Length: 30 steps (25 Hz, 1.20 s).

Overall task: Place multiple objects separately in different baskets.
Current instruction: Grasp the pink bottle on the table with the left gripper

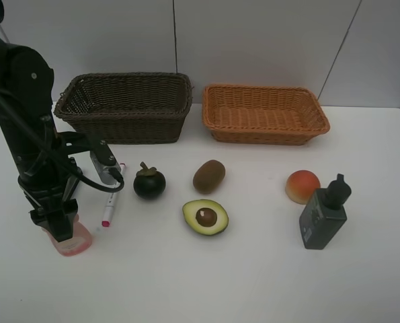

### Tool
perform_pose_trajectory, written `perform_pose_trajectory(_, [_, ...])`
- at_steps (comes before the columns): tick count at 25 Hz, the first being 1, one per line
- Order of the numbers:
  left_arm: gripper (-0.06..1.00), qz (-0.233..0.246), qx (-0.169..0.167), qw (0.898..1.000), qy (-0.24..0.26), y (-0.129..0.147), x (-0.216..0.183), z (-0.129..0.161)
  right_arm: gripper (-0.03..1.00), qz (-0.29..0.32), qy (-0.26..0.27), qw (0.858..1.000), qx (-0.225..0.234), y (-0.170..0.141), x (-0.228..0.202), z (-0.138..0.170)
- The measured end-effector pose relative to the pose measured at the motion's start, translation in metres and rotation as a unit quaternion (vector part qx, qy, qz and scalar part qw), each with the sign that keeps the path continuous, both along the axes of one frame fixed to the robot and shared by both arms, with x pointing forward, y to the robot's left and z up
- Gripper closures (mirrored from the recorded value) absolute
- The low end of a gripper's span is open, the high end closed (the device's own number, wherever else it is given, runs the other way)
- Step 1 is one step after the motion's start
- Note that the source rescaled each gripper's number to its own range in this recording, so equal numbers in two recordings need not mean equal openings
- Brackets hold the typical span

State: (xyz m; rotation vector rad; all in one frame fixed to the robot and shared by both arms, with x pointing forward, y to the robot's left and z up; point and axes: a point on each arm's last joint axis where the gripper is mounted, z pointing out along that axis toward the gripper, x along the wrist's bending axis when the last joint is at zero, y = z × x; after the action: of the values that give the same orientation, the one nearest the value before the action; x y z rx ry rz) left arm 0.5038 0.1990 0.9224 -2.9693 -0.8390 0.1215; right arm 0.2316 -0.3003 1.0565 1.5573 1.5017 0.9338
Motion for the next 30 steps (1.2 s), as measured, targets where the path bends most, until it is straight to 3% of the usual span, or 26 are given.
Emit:
perform_pose_trajectory(5, [-0.06, 0.002, -0.006, 1.0, -0.023, -0.001, 0.004, -0.001, -0.03, 0.0, 0.0, 1.0, 0.0, 0.0, 0.0, 0.0])
perform_pose_trajectory(24, [-0.06, 0.03, -0.037, 0.998, -0.035, -0.005, 0.003, -0.006, -0.03, 0.0, 0.0, 1.0, 0.0, 0.0, 0.0, 0.0])
perform_pose_trajectory(30, [-0.06, 0.043, -0.024, 0.999, -0.002, -0.004, -0.001, -0.024, -0.03, 0.0, 0.0, 1.0, 0.0, 0.0, 0.0, 0.0])
